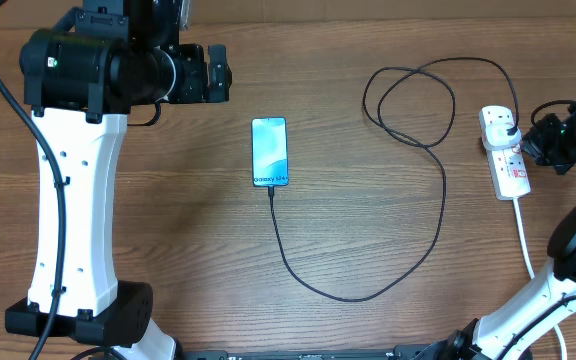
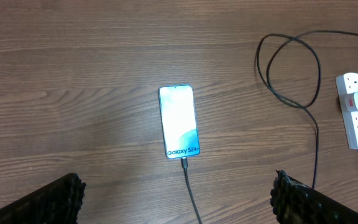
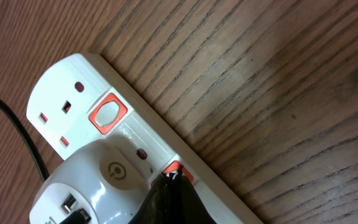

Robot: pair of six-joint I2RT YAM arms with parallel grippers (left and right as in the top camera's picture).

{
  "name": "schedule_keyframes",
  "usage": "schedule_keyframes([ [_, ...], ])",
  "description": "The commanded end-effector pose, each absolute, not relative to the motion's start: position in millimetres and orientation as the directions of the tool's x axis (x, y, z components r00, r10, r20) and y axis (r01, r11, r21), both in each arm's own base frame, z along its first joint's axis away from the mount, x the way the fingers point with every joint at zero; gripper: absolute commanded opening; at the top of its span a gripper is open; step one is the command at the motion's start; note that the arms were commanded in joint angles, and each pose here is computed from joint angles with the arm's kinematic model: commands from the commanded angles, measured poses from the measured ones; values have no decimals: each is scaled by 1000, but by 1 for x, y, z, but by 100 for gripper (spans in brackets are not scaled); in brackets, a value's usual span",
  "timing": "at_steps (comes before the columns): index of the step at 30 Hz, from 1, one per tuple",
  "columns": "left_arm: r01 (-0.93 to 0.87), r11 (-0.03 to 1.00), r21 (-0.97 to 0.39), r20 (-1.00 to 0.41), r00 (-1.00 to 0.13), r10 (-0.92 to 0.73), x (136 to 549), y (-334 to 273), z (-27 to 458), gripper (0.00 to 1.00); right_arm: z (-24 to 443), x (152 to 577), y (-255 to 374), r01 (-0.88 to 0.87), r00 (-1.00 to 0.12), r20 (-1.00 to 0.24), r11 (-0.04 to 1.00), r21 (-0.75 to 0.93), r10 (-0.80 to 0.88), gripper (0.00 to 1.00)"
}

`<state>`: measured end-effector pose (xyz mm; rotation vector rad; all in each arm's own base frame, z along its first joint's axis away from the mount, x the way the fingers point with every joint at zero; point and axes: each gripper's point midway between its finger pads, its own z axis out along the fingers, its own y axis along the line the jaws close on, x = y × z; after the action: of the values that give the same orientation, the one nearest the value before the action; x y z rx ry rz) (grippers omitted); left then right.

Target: Plug charger to phone and switch on socket

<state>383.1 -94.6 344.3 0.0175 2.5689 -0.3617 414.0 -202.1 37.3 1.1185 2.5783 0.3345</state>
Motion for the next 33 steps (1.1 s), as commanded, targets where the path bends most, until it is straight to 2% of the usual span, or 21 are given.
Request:
schedule_keyframes([
  [1, 100, 966, -239, -541, -839, -47, 379, -91, 353, 100, 35, 419, -207, 668, -644, -199, 670, 324, 739, 4],
  [33, 100, 966, -239, -541, -840, -47, 379, -91, 353, 100, 29, 418, -196, 623, -701, -188, 719, 307, 688, 4],
])
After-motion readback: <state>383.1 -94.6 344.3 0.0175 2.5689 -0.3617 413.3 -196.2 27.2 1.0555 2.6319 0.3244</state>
